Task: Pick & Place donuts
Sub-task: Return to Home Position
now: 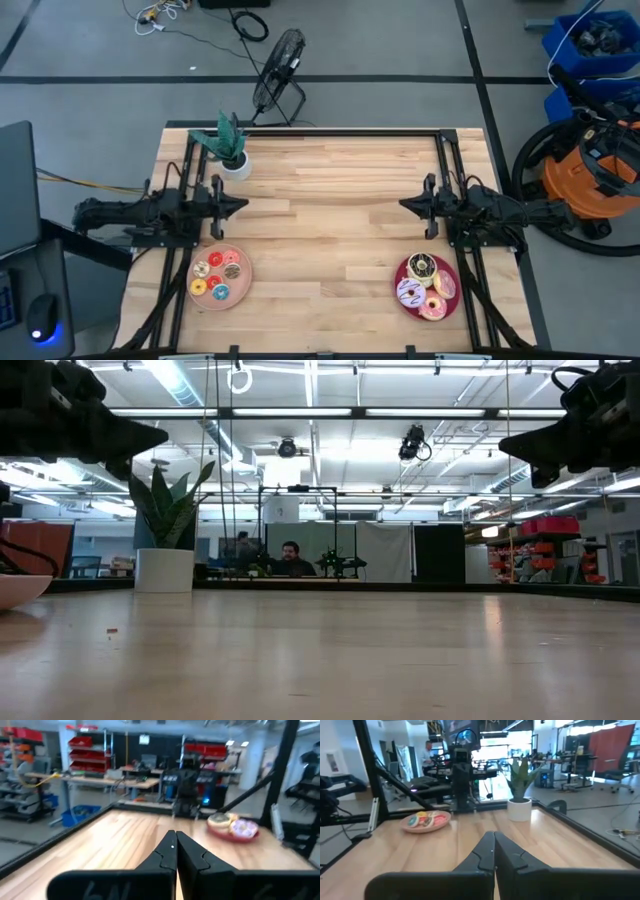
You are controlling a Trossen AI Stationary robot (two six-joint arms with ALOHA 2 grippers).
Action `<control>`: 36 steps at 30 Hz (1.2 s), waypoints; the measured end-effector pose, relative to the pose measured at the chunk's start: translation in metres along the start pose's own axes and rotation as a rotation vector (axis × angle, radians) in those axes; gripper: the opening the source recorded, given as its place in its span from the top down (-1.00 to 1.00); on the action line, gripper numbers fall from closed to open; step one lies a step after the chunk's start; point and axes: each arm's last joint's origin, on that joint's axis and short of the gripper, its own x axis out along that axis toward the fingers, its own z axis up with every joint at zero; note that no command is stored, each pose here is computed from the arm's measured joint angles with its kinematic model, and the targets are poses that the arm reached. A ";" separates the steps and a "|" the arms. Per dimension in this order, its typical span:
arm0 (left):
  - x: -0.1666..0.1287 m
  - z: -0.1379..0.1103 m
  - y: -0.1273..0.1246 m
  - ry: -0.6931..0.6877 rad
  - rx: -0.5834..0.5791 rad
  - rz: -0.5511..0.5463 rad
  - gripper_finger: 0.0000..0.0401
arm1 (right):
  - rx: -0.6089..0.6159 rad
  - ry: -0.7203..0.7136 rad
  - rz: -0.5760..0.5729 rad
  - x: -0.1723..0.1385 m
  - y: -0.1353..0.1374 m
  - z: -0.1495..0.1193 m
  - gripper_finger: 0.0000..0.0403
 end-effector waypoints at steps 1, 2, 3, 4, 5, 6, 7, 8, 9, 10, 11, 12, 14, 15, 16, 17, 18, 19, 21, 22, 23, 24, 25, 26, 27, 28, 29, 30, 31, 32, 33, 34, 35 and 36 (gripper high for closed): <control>0.000 -0.002 0.000 0.016 0.006 0.013 0.98 | 0.000 0.002 0.006 0.000 0.000 0.000 0.98; 0.000 -0.004 0.000 0.026 0.010 0.022 0.98 | 0.000 0.002 0.008 0.000 0.000 0.000 0.98; 0.000 -0.005 -0.001 0.031 0.010 0.024 0.98 | 0.000 0.002 0.009 0.000 0.000 0.000 0.98; 0.000 -0.005 -0.001 0.038 0.012 0.024 0.97 | -0.004 0.002 0.011 0.000 0.000 0.000 0.98; 0.000 -0.006 -0.001 0.043 0.013 0.022 0.97 | -0.009 0.003 0.012 0.000 0.000 0.000 0.98; 0.000 -0.006 -0.001 0.045 0.016 0.019 0.98 | -0.015 0.003 0.012 0.000 0.000 0.000 0.98; 0.000 -0.006 -0.001 0.048 0.019 0.019 0.98 | -0.021 0.003 0.012 0.000 0.000 0.000 0.98; 0.000 -0.006 -0.001 0.048 0.019 0.019 0.98 | -0.025 0.003 0.013 0.000 0.000 0.000 0.98; 0.000 -0.006 -0.001 0.050 0.017 0.020 0.98 | -0.028 0.003 0.012 0.000 0.000 0.000 0.98; 0.000 -0.006 -0.001 0.051 0.014 0.019 0.98 | -0.027 0.002 0.007 0.000 0.000 0.000 0.98; 0.000 -0.006 -0.001 0.052 0.011 0.018 0.98 | -0.017 0.001 -0.005 0.000 -0.001 0.000 0.98; 0.000 -0.007 -0.001 0.054 0.010 0.012 0.97 | 0.001 -0.001 -0.018 0.000 -0.002 0.000 0.98; 0.000 -0.007 -0.001 0.058 0.009 -0.006 0.96 | 0.029 -0.002 -0.032 0.000 -0.003 0.000 0.98; 0.000 -0.007 -0.002 0.058 0.009 -0.013 0.96 | 0.039 0.000 -0.027 0.000 -0.003 0.000 0.98; 0.000 -0.007 -0.002 0.058 0.009 -0.018 0.96 | 0.042 0.002 -0.018 0.000 -0.003 0.000 0.98; 0.000 -0.007 -0.002 0.059 0.008 -0.019 0.96 | 0.047 0.006 -0.007 0.000 -0.003 -0.001 0.98; 0.000 -0.007 -0.002 0.060 0.008 -0.019 0.96 | 0.047 0.010 -0.002 0.000 -0.003 -0.001 0.99; 0.000 -0.007 -0.002 0.060 0.007 -0.020 0.96 | 0.045 0.012 0.009 0.000 -0.002 -0.001 0.99; 0.000 -0.007 -0.002 0.060 0.007 -0.020 0.96 | 0.021 0.018 0.039 0.000 -0.001 -0.001 0.99; 0.000 -0.007 -0.002 0.060 0.007 -0.020 0.96 | 0.016 0.019 0.047 0.000 -0.001 -0.002 0.99; 0.000 -0.007 -0.002 0.060 0.007 -0.020 0.95 | 0.014 0.020 0.052 0.000 -0.001 -0.002 0.99; 0.000 -0.007 -0.002 0.061 0.007 -0.020 0.95 | 0.013 0.020 0.052 0.000 -0.001 -0.002 0.99; 0.000 -0.007 -0.002 0.061 0.007 -0.020 0.95 | 0.013 0.020 0.052 0.000 -0.001 -0.002 0.99; 0.000 -0.007 -0.002 0.061 0.009 -0.021 0.95 | 0.009 0.020 0.053 0.000 -0.001 -0.002 0.99; 0.000 -0.007 -0.002 0.061 0.014 -0.021 0.95 | -0.002 0.021 0.058 0.000 -0.001 -0.002 0.99; 0.000 -0.007 -0.002 0.062 0.019 -0.021 0.95 | -0.010 0.022 0.064 0.000 -0.001 -0.002 0.99; 0.000 -0.007 -0.002 0.062 0.021 -0.021 0.94 | -0.013 0.022 0.070 0.000 -0.001 -0.002 0.99; 0.000 -0.007 -0.002 0.062 0.021 -0.021 0.94 | -0.013 0.022 0.073 0.000 0.000 -0.002 0.99; 0.000 -0.007 -0.002 0.062 0.022 -0.021 0.94 | -0.012 0.022 0.073 0.000 0.000 -0.002 0.98; 0.000 -0.007 -0.002 0.062 0.021 -0.021 0.94 | -0.010 0.022 0.072 0.000 0.000 -0.002 0.96; 0.000 -0.007 -0.002 0.062 0.017 -0.021 0.94 | -0.010 0.022 0.071 0.000 0.000 -0.002 0.94; 0.000 -0.007 -0.002 0.059 0.015 -0.021 0.94 | -0.010 0.022 0.071 0.000 0.000 -0.002 0.93; 0.000 -0.006 -0.002 0.052 0.014 -0.021 0.94 | -0.005 0.022 0.071 0.000 0.000 -0.002 0.91; 0.000 -0.006 -0.002 0.049 0.013 -0.022 0.94 | -0.001 0.022 0.071 0.000 0.000 -0.002 0.89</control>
